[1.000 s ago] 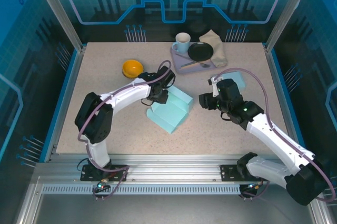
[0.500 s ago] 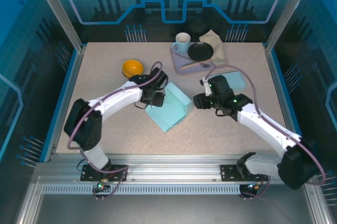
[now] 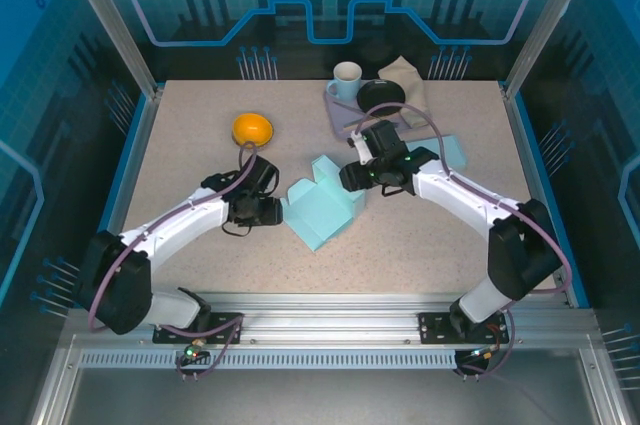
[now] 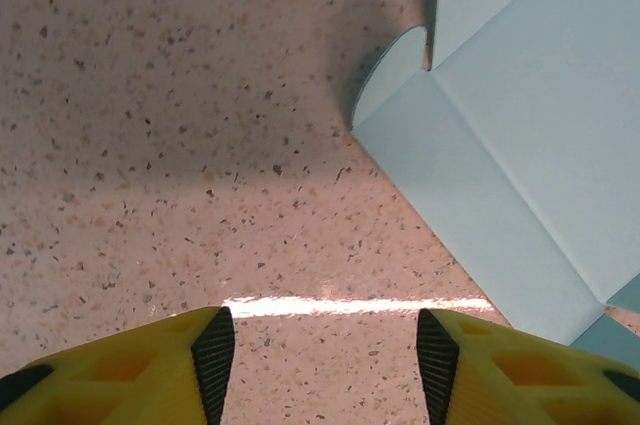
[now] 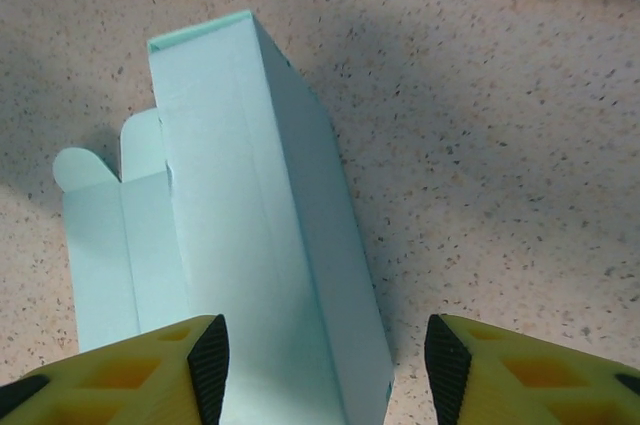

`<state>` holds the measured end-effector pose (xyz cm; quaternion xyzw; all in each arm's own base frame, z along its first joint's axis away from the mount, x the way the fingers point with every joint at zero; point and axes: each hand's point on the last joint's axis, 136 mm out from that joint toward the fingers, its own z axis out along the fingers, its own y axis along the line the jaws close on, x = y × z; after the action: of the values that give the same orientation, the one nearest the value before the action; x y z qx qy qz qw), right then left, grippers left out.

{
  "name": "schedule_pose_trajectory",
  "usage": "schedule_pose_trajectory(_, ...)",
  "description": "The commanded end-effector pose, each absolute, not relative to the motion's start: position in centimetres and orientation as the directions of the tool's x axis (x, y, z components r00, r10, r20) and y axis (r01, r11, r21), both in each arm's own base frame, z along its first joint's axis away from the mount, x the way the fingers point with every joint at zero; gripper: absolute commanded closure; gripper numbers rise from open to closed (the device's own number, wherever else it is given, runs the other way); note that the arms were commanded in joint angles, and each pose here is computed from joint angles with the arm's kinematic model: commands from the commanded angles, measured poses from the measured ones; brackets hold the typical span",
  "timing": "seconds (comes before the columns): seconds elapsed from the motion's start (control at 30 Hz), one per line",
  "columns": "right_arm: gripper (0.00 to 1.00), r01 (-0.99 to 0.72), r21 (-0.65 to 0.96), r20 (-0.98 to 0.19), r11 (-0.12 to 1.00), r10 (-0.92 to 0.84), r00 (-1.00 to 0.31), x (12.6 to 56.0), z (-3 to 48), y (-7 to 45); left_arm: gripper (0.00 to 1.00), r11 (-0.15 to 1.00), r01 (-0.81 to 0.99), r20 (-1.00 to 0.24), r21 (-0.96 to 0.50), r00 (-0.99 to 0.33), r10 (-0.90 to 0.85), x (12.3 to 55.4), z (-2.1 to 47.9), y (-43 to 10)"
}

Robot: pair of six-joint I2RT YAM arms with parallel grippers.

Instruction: Fold the paper box

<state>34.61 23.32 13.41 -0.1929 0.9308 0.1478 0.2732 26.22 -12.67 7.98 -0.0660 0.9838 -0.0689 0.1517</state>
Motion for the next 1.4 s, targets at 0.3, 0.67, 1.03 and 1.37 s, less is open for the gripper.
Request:
schedule_pose_trajectory(0.3,0.44,-0.391,0.089,-0.451,0.916,-0.313,-0.836,32.9,7.5,21.1,0.43,0.944,-0.223,-0.254,-0.243,-0.925,-0.284,26.2,6.6,-13.1)
schedule_pose_trajectory(0.67,0.45,-0.208,0.204,-0.43,0.957,-0.103,-0.897,33.1,6.3,18.4,0.33,0.801,-0.353,-0.233,-0.484,-0.83,-0.506,26.6,9.8,-14.9)
schedule_pose_trajectory(1.03,0.45,-0.181,0.232,-0.436,0.956,-0.064,-0.898,32.9,6.1,18.1,0.29,0.652,-0.396,-0.15,-0.647,-0.773,-0.617,26.5,8.4,-18.1)
schedule_pose_trajectory(1.37,0.45,-0.174,0.235,-0.432,0.956,-0.058,-0.9,32.8,5.8,17.9,0.38,0.635,-0.425,-0.121,-0.645,-0.764,-0.634,28.1,4.3,-21.2)
